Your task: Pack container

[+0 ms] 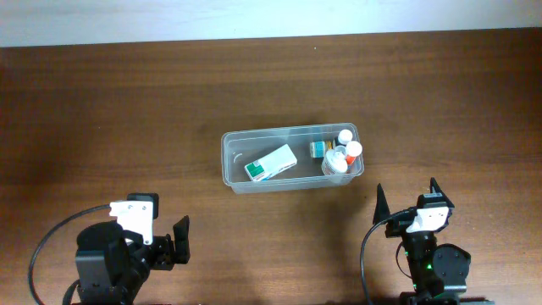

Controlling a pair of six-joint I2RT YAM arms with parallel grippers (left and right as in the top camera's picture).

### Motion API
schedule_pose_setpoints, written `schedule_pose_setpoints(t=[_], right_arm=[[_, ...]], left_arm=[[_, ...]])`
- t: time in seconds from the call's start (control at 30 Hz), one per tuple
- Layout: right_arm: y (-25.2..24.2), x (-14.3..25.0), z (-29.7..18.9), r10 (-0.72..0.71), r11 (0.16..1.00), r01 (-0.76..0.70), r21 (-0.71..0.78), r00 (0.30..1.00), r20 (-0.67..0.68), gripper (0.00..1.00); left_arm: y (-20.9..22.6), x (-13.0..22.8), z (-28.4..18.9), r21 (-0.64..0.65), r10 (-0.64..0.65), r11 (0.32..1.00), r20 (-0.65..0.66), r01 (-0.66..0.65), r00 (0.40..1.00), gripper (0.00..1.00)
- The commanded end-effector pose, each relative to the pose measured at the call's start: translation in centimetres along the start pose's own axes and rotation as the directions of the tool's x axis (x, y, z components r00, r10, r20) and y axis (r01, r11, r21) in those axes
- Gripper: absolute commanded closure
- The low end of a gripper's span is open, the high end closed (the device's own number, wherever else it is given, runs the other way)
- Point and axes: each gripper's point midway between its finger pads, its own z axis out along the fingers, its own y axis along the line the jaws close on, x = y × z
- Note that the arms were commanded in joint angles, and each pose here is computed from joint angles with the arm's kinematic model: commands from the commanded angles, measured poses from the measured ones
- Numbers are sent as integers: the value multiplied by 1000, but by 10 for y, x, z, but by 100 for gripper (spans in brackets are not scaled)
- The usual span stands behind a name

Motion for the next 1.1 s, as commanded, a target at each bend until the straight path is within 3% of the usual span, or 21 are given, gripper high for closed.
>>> schedule_pose_setpoints(t=[0.0,0.17,0.33,0.57,0.73,1.07], right_arm=[[4,1,0,11,1000,-11,-18,1000,0,2],[4,1,0,11,1000,-11,-18,1000,0,2],[4,1,0,11,1000,-11,-18,1000,0,2],[4,1,0,11,1000,-11,-18,1000,0,2],[4,1,0,11,1000,-11,-18,1000,0,2],[4,1,0,11,1000,-11,-18,1000,0,2]], left_arm=[[-1,0,-2,6,10,1000,11,-11,1000,1],[11,11,-2,-66,33,997,49,-30,998,1],[14,3,17,-99,145,987,258,-124,955,1],[17,-22,38,-155,205,978,550,-143,810,1],[18,-31,47,-179,222,974,673,-136,706,1],[29,8,78,-183,201,976,523,-121,828,1]])
